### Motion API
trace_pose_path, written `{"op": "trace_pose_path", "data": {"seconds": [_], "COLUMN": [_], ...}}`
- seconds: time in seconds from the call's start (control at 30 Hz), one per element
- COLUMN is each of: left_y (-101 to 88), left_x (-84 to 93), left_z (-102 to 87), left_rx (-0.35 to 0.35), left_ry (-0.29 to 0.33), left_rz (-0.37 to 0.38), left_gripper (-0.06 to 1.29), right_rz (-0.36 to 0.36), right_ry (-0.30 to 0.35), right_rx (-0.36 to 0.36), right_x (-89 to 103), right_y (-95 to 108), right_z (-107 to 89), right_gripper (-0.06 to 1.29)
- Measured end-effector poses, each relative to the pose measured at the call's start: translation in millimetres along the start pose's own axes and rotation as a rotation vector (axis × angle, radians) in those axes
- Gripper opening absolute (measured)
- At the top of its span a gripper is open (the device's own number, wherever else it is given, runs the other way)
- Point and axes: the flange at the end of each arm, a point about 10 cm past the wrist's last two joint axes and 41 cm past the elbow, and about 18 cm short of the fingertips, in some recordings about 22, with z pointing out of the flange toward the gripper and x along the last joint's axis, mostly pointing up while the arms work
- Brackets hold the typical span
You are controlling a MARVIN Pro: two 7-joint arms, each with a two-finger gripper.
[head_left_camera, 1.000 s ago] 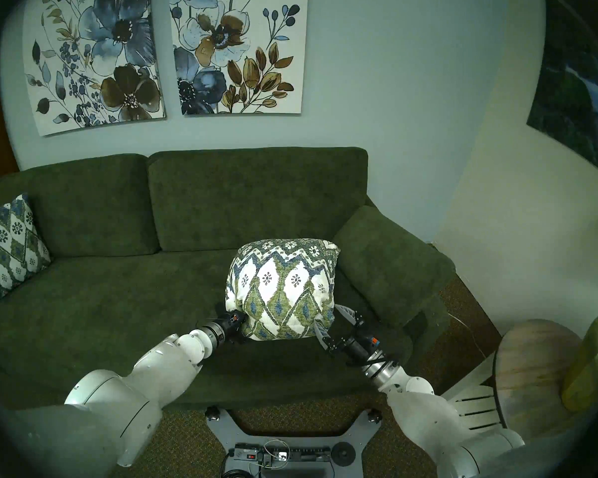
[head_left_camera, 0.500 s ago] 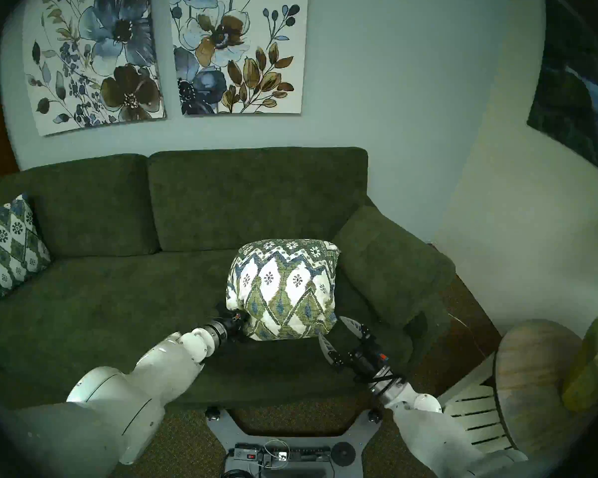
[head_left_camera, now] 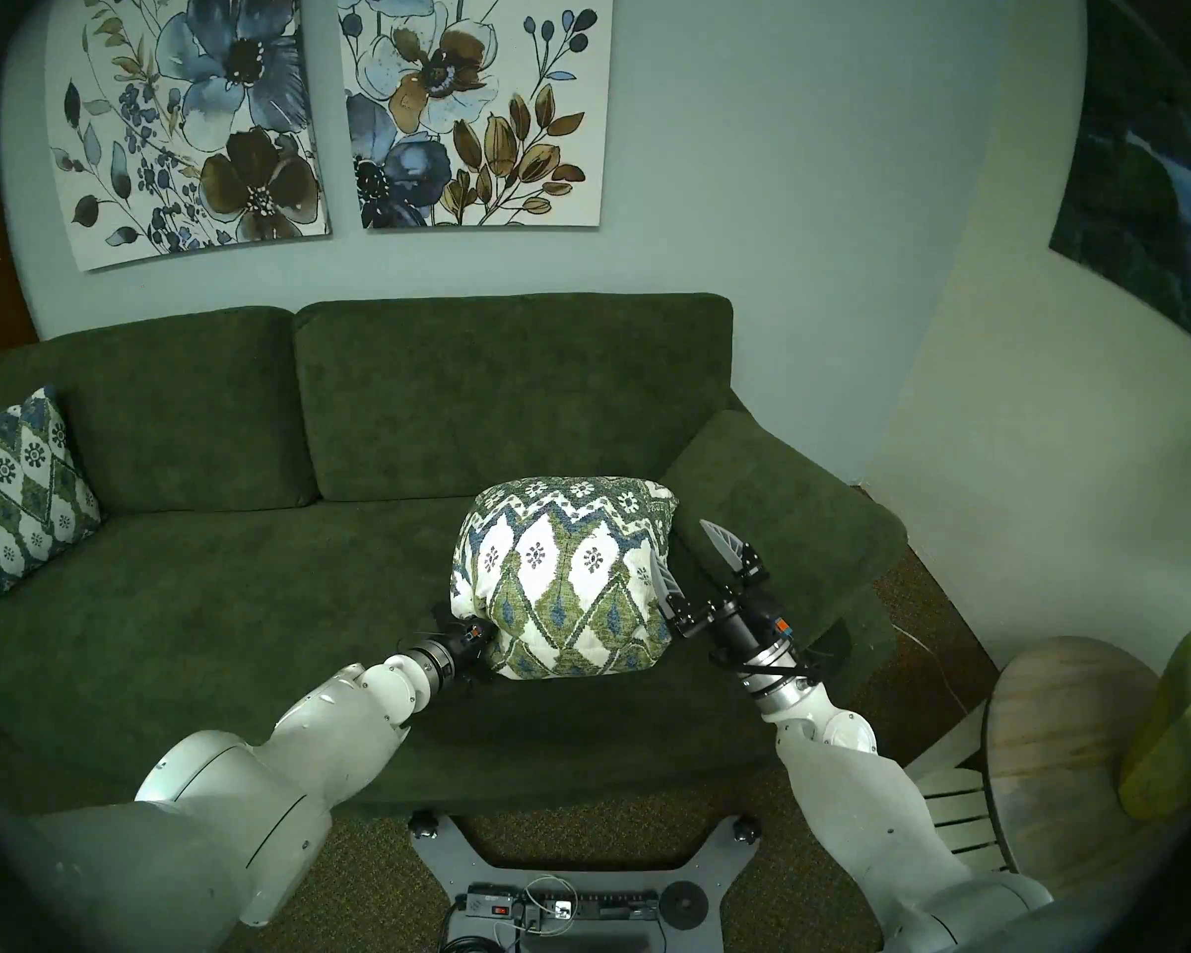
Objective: Fluff a cushion
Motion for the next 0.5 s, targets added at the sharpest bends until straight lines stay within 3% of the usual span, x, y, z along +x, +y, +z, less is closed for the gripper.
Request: {"op": "trace_pose_path", "data": {"seconds": [0.1,0.27,0.37,0.5], "left_y": [1.9,4.4,7.9,10.1], "left_x": [2.3,6.6,6.6,1.5], "left_z": [1.5,3.3,1.7,-3.3], "left_rx": [-0.002,-0.007,-0.011,-0.010], "left_ry": [0.004,0.020,0.036,0.047], "left_rz": [0.002,0.008,0.011,0.012], "left_gripper": [-0.01,-0.01,-0.02,-0.02], "right_rz": [0.027,0.114,0.196,0.273], "right_ry": [0.057,0.074,0.025,-0.072], "right_rx": [0.031,0.072,0.052,0.013], "right_x": [6.4,6.3,-7.0,-28.0], "right_y": [-15.9,-40.2,-50.8,-56.8], "right_z": [27.4,60.6,78.5,83.1], "right_gripper": [1.26,1.26,1.26,1.26]}}
